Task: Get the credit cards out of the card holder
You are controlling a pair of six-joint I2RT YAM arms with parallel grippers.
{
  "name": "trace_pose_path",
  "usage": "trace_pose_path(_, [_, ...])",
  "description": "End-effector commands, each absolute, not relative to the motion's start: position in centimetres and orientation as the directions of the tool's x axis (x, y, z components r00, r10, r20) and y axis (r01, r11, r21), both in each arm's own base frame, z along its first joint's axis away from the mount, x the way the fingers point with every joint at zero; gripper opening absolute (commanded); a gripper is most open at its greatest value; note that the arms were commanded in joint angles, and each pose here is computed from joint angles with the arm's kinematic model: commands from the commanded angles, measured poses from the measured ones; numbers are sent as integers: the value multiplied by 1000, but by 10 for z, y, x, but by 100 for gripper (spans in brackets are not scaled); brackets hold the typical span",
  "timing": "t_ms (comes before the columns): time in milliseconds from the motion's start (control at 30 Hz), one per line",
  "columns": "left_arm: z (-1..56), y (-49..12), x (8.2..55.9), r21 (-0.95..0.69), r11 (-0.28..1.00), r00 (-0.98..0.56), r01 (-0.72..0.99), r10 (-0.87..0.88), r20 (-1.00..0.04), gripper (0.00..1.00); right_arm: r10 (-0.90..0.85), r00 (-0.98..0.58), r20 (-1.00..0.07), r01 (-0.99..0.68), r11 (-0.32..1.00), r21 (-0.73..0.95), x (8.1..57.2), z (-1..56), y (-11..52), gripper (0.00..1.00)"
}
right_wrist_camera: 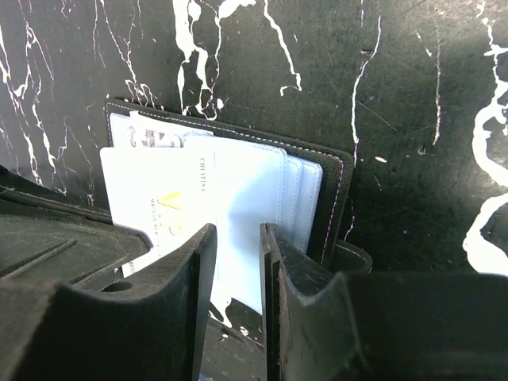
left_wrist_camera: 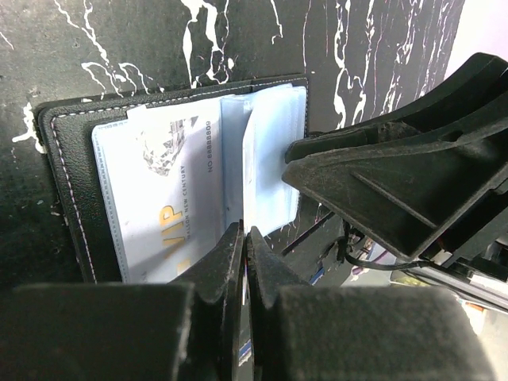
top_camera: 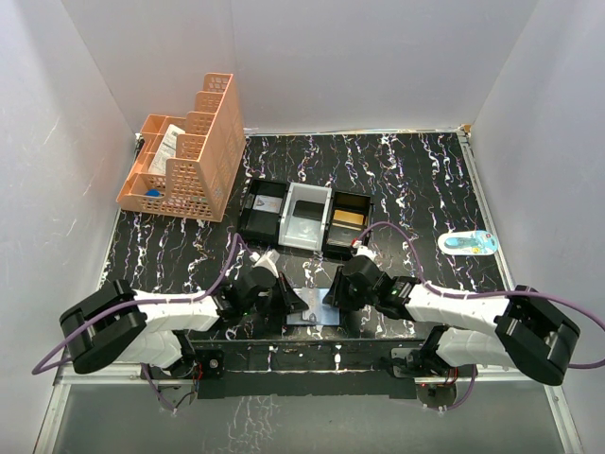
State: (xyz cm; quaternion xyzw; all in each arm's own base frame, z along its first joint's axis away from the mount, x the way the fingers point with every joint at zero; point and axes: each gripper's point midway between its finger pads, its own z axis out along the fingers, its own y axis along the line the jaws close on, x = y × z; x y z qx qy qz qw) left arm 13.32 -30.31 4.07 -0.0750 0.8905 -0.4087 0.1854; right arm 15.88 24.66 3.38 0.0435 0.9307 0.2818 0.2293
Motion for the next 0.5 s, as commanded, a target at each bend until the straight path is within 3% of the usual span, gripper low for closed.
trace_pose_path(0, [48,-297,139,-720,693,-909,48,-269,-319,0,185,-874,-449,-120,815,567,164,55,253,29])
trace_pose_path(233, [70,-289,144,-691,720,-890,59,-275,-363,0,160,-850,-502,-260,701,664,162,104,276,33])
trace_pose_path(467, [71,-264,146,-605,796,-875,23,-277,-398,0,131,-866,-483,-323,592,739,155,125,302,34])
